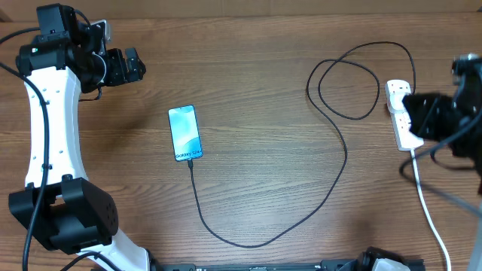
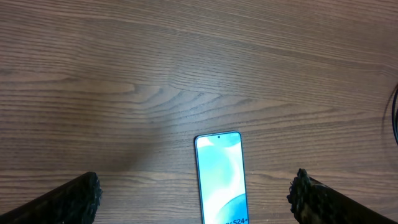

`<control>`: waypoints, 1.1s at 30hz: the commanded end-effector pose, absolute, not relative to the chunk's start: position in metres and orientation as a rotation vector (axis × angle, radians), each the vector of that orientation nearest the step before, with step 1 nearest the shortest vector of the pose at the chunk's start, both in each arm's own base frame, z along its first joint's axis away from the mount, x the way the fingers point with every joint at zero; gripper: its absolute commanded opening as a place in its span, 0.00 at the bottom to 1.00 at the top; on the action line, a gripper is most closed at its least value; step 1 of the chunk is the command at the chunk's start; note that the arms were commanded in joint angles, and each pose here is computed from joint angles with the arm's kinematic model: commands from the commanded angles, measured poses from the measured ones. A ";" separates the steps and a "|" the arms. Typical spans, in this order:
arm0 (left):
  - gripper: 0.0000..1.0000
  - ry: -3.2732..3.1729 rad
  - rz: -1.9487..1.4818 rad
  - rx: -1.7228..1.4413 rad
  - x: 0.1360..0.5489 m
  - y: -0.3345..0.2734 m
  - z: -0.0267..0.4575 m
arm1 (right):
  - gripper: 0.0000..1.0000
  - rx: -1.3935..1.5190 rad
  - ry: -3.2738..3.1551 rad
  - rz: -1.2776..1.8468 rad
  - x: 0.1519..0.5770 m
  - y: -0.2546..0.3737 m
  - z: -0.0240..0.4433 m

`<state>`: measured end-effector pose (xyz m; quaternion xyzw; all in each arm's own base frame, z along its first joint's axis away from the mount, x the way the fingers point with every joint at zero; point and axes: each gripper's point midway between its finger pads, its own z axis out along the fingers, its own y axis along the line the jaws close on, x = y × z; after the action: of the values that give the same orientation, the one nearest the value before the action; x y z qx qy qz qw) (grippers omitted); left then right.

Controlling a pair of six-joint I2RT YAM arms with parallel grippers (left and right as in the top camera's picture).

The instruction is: Plug charger to phone and switch on socket

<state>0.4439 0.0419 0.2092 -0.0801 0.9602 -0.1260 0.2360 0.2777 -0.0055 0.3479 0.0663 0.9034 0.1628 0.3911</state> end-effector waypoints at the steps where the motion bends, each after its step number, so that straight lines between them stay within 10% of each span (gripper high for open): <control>1: 1.00 2.620 -0.345 -0.223 0.446 0.039 0.215 | 0.27 0.151 2.285 0.314 0.257 -0.009 0.354; 3: 0.99 2.620 -0.345 -0.224 0.446 0.039 0.215 | 0.52 0.158 2.287 0.314 0.248 -0.007 0.355; 4: 1.00 2.620 -0.345 -0.224 0.446 0.039 0.215 | 1.00 0.163 2.284 0.316 0.245 -0.006 0.356; 33: 1.00 2.620 -0.345 -0.223 0.446 0.039 0.215 | 1.00 0.223 2.436 0.371 0.266 -0.012 0.321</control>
<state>0.4439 0.0419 0.2092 -0.0802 0.9602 -0.1258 0.2360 0.2614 -0.0101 0.3253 0.0839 0.9269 0.1446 0.3360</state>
